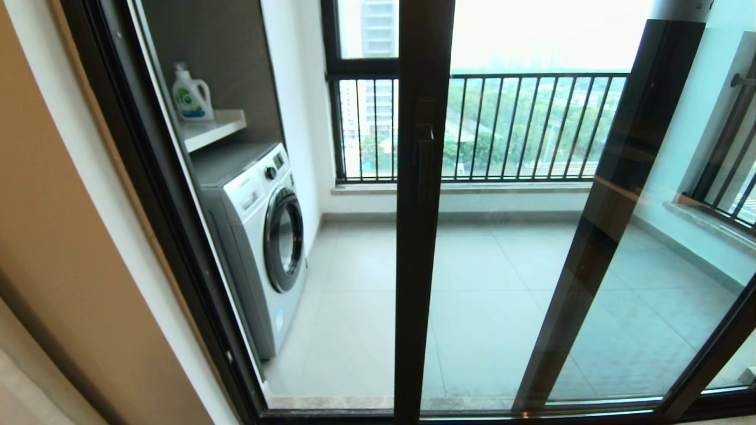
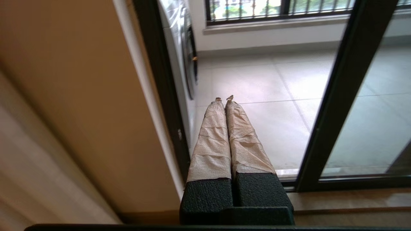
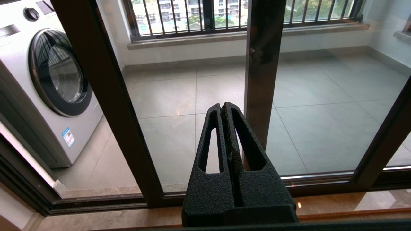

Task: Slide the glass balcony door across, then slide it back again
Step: Open the slid door

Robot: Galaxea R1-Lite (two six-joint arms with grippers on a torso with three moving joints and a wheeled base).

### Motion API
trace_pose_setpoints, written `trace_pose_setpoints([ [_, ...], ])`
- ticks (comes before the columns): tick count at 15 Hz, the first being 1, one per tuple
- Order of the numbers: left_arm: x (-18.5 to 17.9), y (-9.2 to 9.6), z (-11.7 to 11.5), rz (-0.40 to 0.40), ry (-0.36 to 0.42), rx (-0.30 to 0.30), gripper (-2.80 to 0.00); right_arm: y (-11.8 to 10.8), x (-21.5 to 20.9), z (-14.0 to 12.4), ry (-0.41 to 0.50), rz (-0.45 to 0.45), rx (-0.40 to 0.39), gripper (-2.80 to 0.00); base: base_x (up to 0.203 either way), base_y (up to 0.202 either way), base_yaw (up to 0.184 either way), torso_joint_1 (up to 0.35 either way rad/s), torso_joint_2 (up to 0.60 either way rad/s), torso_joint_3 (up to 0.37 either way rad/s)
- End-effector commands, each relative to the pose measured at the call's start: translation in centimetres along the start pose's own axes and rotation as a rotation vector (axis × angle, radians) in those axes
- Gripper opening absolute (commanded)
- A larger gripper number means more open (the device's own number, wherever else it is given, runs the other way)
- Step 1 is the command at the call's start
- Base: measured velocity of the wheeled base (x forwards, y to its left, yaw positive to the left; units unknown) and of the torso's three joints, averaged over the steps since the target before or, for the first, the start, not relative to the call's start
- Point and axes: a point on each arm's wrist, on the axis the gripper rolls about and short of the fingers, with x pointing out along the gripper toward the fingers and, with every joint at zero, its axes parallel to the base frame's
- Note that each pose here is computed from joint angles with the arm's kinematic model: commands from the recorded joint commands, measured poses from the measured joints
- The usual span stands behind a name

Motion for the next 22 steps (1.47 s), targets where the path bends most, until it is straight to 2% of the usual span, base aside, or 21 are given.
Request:
trace_pose_setpoints([
  [1, 0.11, -0.03, -0.47, 0.003, 0.014, 0.028, -2.80, -0.01, 0.07, -0.34, 0.010, -0.001, 0.000, -2.80, 0.000, 0.000, 0.000, 0.000, 0.00, 0.000],
  [5, 0.10, -0.02, -0.50, 0.010, 0.015, 0.019, -2.80, -0.01, 0.07, -0.34, 0.010, -0.001, 0.000, -2.80, 0.000, 0.000, 0.000, 0.000, 0.00, 0.000],
  [6, 0.10, -0.01, -0.50, 0.010, 0.015, -0.003, -2.80, -0.01, 0.07, -0.34, 0.010, -0.001, 0.000, -2.80, 0.000, 0.000, 0.000, 0.000, 0.00, 0.000],
  [7, 0.10, 0.00, -0.47, 0.017, 0.012, -0.062, -2.80, -0.01, 0.07, -0.34, 0.010, -0.001, 0.000, -2.80, 0.000, 0.000, 0.000, 0.000, 0.00, 0.000],
  [8, 0.10, 0.03, -0.44, 0.030, 0.009, -0.093, -2.80, -0.01, 0.07, -0.34, 0.010, -0.001, 0.000, -2.80, 0.000, 0.000, 0.000, 0.000, 0.00, 0.000],
  [22, 0.10, 0.03, -0.44, 0.030, 0.009, -0.094, -2.80, -0.01, 0.07, -0.34, 0.010, -0.001, 0.000, -2.80, 0.000, 0.000, 0.000, 0.000, 0.00, 0.000],
])
